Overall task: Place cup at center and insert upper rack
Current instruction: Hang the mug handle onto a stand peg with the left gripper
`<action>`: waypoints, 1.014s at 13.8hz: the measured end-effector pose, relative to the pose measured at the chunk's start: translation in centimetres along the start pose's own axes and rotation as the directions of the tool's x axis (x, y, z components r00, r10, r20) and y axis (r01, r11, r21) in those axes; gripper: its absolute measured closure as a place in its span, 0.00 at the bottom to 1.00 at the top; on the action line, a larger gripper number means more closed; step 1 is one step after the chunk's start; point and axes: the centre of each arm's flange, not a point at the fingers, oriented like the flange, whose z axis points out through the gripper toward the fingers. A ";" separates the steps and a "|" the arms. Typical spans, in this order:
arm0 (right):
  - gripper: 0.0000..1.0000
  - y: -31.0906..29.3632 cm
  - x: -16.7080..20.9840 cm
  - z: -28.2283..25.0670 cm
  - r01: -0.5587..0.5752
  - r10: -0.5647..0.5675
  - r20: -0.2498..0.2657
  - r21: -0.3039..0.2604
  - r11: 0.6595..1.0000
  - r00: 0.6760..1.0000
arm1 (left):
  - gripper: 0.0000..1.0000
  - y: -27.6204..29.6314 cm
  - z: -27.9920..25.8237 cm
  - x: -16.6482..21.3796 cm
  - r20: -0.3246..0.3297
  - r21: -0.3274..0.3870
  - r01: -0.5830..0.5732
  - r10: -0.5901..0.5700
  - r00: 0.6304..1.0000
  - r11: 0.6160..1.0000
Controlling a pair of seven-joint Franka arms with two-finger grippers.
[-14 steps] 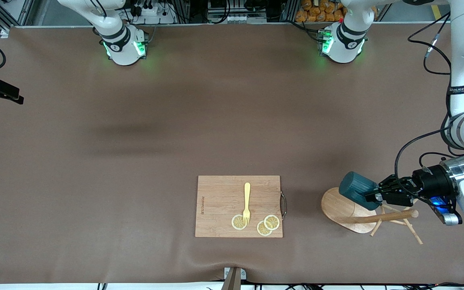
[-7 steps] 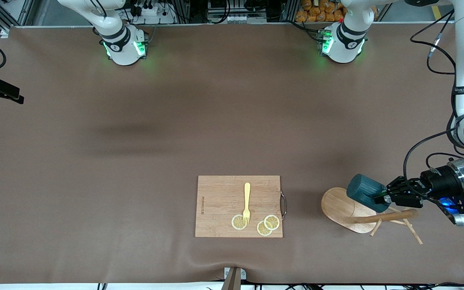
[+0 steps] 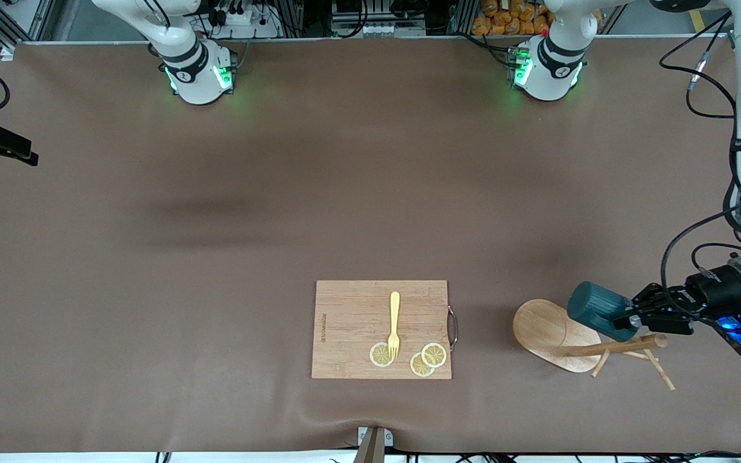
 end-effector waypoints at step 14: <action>0.00 0.1 0.0 0.0 -0.001 0.001 0.001 0.000 1.000 1.000 | 0.96 -2.3 -1.8 2.5 -0.021 -0.022 0.007 -0.007 1.000 1.000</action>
